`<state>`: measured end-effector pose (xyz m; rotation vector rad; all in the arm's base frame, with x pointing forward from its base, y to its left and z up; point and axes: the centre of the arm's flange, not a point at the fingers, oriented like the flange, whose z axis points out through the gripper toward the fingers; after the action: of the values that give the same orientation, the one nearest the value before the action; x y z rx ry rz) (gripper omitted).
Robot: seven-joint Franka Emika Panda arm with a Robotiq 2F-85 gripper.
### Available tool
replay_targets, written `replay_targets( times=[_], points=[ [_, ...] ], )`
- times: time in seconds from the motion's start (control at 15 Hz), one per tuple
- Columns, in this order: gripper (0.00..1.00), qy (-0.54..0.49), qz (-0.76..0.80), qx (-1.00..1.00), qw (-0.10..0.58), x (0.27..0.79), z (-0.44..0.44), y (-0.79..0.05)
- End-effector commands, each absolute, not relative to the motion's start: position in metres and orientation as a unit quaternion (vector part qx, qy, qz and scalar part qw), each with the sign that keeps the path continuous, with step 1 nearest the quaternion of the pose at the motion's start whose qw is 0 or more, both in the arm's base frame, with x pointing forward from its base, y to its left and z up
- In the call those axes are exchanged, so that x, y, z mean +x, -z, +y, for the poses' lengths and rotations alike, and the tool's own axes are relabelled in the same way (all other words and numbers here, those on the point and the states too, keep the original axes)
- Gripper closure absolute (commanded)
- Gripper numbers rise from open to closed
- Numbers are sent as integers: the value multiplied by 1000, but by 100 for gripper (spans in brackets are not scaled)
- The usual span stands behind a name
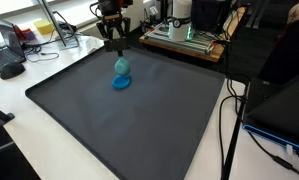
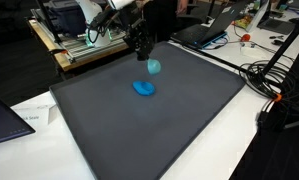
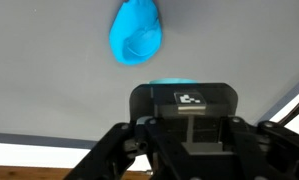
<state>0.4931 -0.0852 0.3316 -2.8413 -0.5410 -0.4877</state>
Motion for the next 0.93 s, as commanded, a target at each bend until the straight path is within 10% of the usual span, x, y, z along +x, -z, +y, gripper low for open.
replay_targets(
  times=[0.0, 0.87],
  points=[
    [78, 163, -180, -965, 95, 494, -81, -329],
    [78, 184, -157, -969, 42, 491, -62, -289]
  ],
)
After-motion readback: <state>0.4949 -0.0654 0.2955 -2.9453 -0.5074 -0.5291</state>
